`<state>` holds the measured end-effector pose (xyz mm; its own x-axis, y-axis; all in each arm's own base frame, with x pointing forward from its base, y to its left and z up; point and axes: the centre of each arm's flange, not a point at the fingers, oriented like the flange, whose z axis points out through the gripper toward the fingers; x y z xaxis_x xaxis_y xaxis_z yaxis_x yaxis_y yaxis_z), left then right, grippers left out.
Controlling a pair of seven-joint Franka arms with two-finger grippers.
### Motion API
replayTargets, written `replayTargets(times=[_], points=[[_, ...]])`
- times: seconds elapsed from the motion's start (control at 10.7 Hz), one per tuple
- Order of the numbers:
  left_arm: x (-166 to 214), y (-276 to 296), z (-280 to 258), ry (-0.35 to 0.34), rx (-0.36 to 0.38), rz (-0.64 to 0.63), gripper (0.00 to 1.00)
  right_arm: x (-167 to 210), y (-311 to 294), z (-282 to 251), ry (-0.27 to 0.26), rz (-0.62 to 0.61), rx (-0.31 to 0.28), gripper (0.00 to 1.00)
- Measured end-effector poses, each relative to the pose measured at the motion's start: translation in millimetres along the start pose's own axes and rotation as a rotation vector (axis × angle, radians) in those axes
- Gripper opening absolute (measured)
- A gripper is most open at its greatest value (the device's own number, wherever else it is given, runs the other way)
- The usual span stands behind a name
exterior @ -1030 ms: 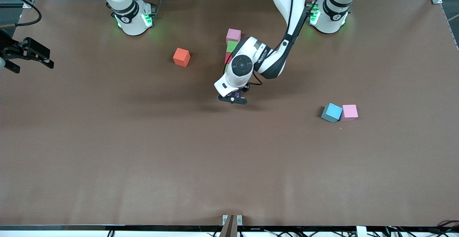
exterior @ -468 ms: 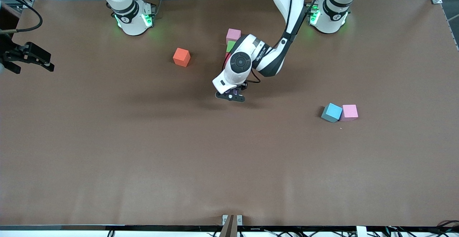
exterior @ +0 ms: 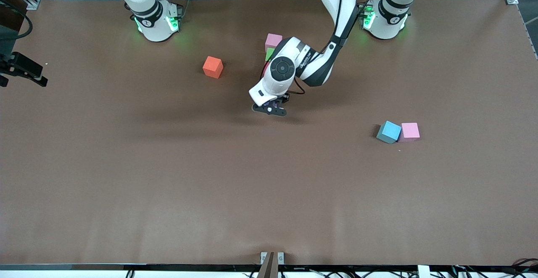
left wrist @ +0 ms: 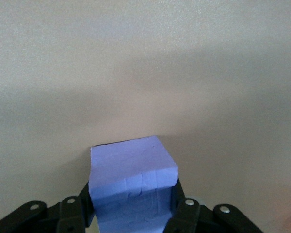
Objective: Arrange blocks into number 1
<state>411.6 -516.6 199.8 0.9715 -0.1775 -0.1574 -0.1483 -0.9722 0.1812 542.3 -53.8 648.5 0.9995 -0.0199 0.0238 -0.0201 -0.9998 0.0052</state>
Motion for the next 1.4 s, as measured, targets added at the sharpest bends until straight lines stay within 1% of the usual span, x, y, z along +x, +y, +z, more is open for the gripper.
replayTargets(times=[0.09, 0.28, 0.47, 0.56, 0.66, 0.84, 0.94, 1.03, 1.12, 1.22, 1.31, 1.4], points=[[-1.5, -0.9, 2.3, -0.005, 0.003, 0.000, 0.72, -0.4, 0.8, 0.1, -0.003, 0.002, 0.000, 1.00], [-2.3, -3.1, 4.7, -0.008, 0.006, -0.002, 0.99, -0.2, -4.3, 0.2, -0.004, -0.008, 0.000, 1.00], [5.8, -5.5, -12.9, 0.018, -0.015, -0.013, 1.00, 2.7, -8.1, -1.6, 0.019, -0.015, -0.001, 1.00], [14.2, -9.2, -38.5, 0.042, -0.040, -0.025, 1.00, 3.7, -8.4, -2.0, 0.026, -0.016, -0.002, 1.00], [24.6, -18.8, -71.8, 0.063, -0.062, -0.046, 1.00, 4.2, -9.9, -1.8, 0.028, -0.018, -0.002, 1.00], [46.3, -61.3, -149.4, 0.083, -0.090, -0.116, 1.00, 5.9, -25.5, -0.8, 0.029, -0.047, -0.001, 1.00], [52.8, -85.3, -184.2, 0.095, -0.086, -0.144, 1.00, 6.5, -36.4, 0.7, 0.026, -0.067, 0.000, 1.00], [57.2, -110.8, -217.6, 0.125, -0.041, -0.169, 1.00, 6.9, -46.2, 4.0, 0.019, -0.084, 0.001, 1.00], [57.9, -133.3, -247.2, 0.151, 0.020, -0.189, 1.00, 7.1, -53.7, 8.3, 0.012, -0.098, 0.001, 1.00], [57.3, -154.7, -277.7, 0.159, 0.060, -0.213, 1.00, 7.4, -59.6, 11.9, 0.006, -0.108, 0.002, 1.00], [56.7, -177.6, -309.4, 0.150, 0.067, -0.240, 1.00, 7.7, -64.8, 14.6, 0.001, -0.118, 0.002, 1.00], [56.9, -205.2, -341.0, 0.146, 0.056, -0.277, 1.00, 8.0, -68.4, 16.0, -0.001, -0.124, 0.002, 1.00]])
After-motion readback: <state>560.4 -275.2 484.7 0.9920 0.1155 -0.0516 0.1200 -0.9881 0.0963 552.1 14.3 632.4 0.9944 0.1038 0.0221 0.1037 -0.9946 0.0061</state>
